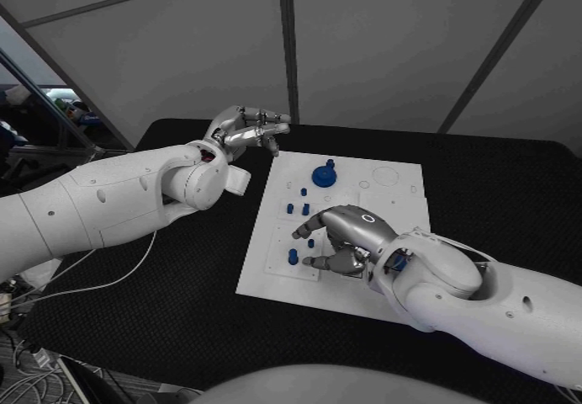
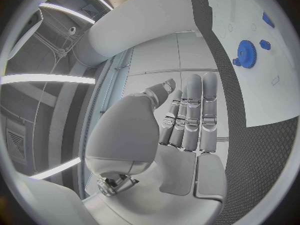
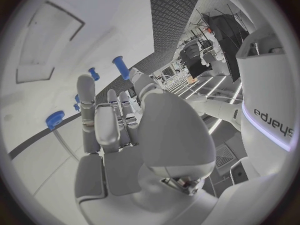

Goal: Assemble the parts on the task board

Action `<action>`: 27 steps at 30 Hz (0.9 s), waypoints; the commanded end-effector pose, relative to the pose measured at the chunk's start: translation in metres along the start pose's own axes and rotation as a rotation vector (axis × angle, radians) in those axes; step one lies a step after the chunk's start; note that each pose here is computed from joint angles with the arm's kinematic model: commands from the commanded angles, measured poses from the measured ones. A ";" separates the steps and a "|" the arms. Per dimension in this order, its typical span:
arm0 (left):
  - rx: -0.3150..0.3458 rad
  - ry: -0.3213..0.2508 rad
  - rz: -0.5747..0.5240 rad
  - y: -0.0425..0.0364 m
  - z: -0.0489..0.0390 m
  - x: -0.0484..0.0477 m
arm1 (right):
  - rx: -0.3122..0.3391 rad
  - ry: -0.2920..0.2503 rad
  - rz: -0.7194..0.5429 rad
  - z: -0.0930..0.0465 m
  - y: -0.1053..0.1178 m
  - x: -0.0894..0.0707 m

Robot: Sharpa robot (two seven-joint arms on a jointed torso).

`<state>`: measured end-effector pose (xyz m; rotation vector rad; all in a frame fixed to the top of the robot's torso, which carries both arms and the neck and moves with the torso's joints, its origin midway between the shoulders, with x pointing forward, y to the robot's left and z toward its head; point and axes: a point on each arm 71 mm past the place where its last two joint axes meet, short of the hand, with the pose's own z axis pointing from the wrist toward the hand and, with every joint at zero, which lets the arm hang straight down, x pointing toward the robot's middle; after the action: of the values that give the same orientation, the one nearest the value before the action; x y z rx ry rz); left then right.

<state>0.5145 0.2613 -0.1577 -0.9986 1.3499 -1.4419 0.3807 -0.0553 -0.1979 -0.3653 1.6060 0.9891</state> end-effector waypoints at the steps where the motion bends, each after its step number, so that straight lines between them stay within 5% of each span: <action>1: 0.002 0.002 -0.002 -0.0010 0.0000 -0.0017 | 0.019 -0.113 0.168 -0.012 -0.009 -0.023; 6: 0.000 -0.001 0.000 0.0004 -0.0005 -0.0039 | 0.153 -0.090 0.236 -0.039 -0.042 -0.045; 14: 0.027 0.010 -0.003 0.0021 -0.0018 -0.0053 | 0.355 -0.058 0.219 -0.078 -0.082 -0.059; 21: 0.037 0.010 -0.004 0.0043 -0.0026 -0.0059 | 0.519 -0.098 0.176 -0.107 -0.104 -0.068; 27: 0.034 0.007 -0.003 0.0060 -0.0034 -0.0064 | 0.615 -0.073 0.140 -0.121 -0.109 -0.064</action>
<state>0.5138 0.2691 -0.1663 -0.9932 1.3418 -1.4415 0.3975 -0.2250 -0.1820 0.1698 1.7748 0.6455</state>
